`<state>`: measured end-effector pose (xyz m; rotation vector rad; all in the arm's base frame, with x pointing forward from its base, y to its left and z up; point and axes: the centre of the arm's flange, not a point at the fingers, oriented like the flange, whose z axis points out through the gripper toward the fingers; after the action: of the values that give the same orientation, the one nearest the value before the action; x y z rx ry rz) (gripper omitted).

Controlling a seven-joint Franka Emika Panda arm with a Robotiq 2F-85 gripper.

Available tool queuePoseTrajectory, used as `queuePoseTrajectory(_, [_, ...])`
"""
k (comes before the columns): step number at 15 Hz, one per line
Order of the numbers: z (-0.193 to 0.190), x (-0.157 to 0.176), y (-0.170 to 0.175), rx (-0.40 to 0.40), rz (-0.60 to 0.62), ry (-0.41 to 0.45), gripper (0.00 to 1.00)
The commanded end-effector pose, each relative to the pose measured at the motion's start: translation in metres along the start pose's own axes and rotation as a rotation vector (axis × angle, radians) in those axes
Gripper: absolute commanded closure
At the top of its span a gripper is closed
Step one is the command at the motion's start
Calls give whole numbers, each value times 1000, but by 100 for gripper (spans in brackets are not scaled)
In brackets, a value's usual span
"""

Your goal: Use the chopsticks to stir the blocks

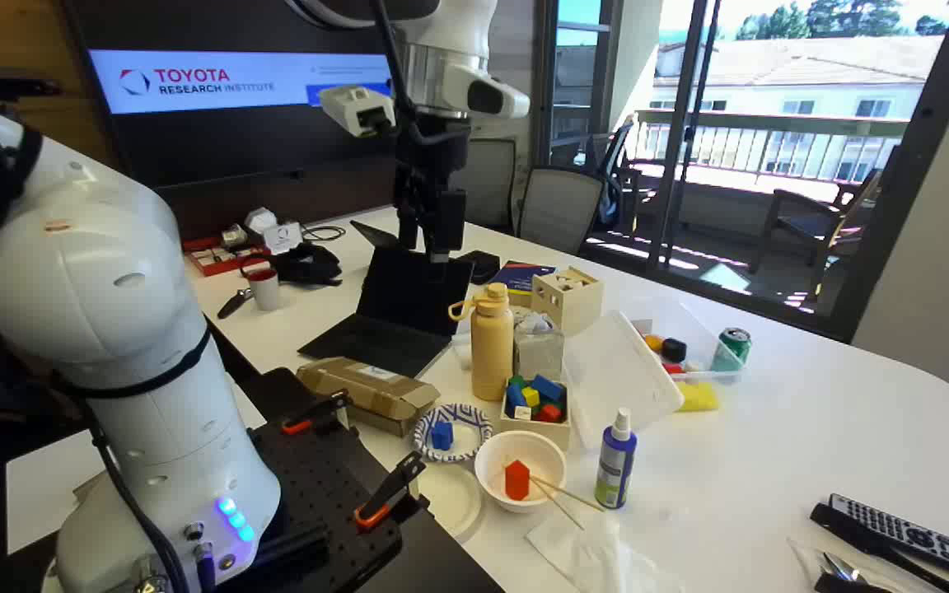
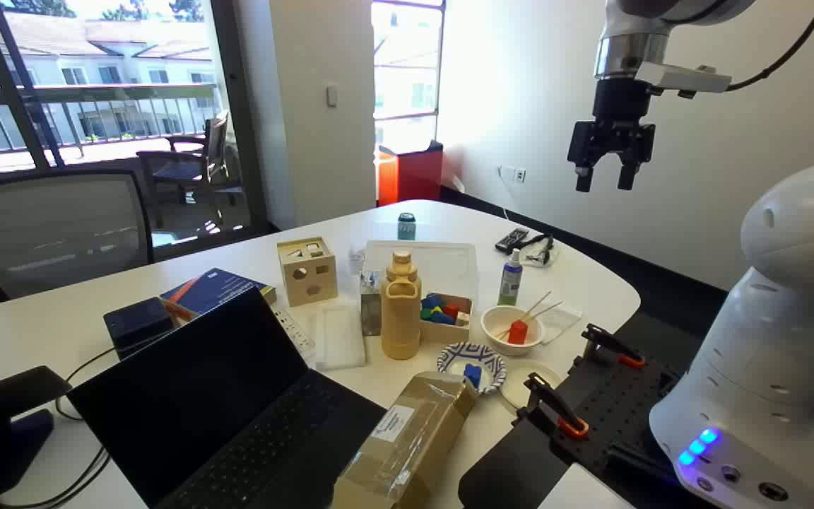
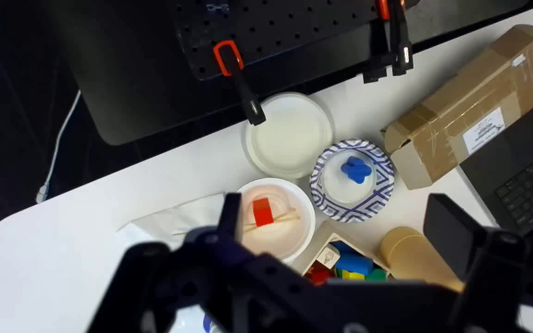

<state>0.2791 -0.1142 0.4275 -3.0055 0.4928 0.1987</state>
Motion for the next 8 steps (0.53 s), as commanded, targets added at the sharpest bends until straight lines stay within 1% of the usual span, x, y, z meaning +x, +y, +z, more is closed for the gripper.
queuePoseTrajectory(1, [0, 0, 0, 0, 0, 0, 0])
queuePoseTrajectory(4, [0, 0, 0, 0, 0, 0, 0])
queuePoseTrajectory(5, [4, 9, 0, 14, 35, 10, 0])
queuePoseTrajectory(7, [16, 45, 3, 59, 152, 83, 0])
queuePoseTrajectory(8, [22, 65, 5, 72, 197, 141, 0])
